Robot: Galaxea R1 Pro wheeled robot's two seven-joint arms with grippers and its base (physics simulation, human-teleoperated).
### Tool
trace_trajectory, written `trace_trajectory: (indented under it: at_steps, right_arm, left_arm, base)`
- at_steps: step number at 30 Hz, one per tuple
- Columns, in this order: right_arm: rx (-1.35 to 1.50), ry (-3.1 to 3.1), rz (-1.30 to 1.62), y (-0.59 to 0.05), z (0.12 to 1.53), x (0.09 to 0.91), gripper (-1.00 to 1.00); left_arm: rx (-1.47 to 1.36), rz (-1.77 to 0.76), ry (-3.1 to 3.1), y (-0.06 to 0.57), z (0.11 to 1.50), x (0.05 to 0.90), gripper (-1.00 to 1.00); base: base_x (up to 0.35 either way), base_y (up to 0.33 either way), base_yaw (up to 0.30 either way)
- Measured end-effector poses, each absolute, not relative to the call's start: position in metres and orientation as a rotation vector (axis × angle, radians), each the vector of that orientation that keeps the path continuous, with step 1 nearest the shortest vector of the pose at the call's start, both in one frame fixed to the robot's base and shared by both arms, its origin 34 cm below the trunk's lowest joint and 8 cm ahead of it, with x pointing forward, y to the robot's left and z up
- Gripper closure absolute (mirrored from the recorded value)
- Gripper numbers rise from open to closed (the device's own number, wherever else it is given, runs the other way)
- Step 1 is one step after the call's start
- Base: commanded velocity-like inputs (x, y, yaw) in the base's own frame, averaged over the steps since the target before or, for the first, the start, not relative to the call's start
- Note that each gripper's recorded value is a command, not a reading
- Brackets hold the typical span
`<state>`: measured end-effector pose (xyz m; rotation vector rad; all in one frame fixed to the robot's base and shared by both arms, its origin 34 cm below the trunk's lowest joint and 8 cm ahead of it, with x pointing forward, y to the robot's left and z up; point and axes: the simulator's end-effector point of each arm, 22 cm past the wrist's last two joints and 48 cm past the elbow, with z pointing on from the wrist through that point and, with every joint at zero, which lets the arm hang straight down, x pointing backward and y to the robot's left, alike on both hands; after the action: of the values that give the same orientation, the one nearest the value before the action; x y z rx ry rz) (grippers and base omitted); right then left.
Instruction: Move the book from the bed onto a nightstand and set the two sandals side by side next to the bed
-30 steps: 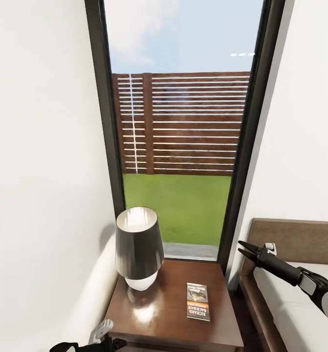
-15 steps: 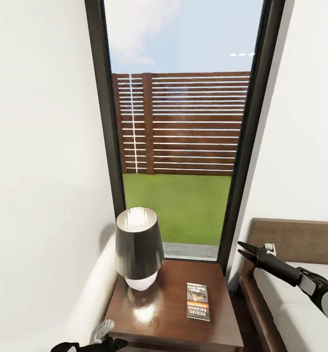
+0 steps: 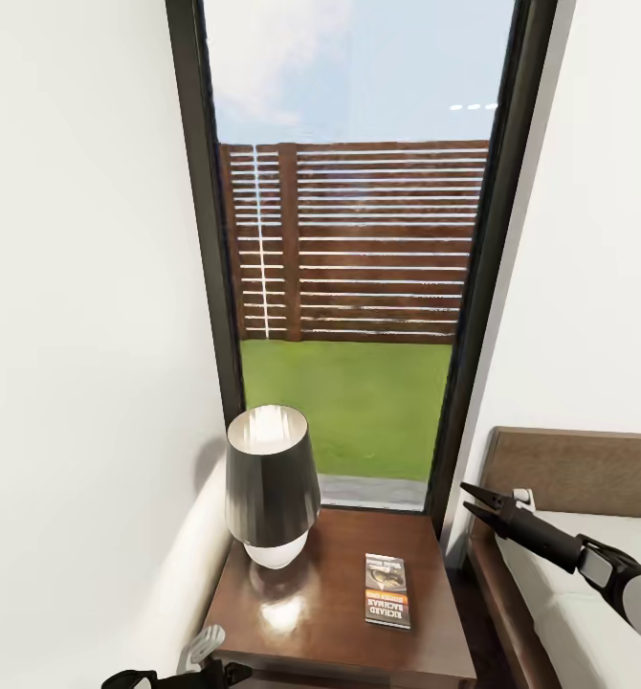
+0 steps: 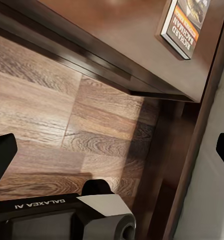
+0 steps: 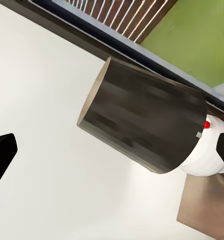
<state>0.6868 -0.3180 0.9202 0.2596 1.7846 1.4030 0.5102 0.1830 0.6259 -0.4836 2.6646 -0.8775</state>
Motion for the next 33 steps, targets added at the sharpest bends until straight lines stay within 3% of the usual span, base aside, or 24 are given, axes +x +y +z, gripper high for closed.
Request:
trace_trajectory:
  at_steps: [22, 33]
  right_arm:
    - [0.331, 1.892, 1.393, -0.31, 0.866, 0.656, -1.0]
    - [0.342, 2.017, 1.292, -0.313, 0.809, 0.618, -1.0]
  left_arm:
    - [-0.443, -0.828, 2.654, 0.186, 0.62, 0.51, -1.0]
    - [-0.367, -0.675, 2.654, 0.214, 0.6, 0.496, -1.0]
  base:
    - [0.0, 0.0, 0.0]
    - [0.0, 0.0, 0.0]
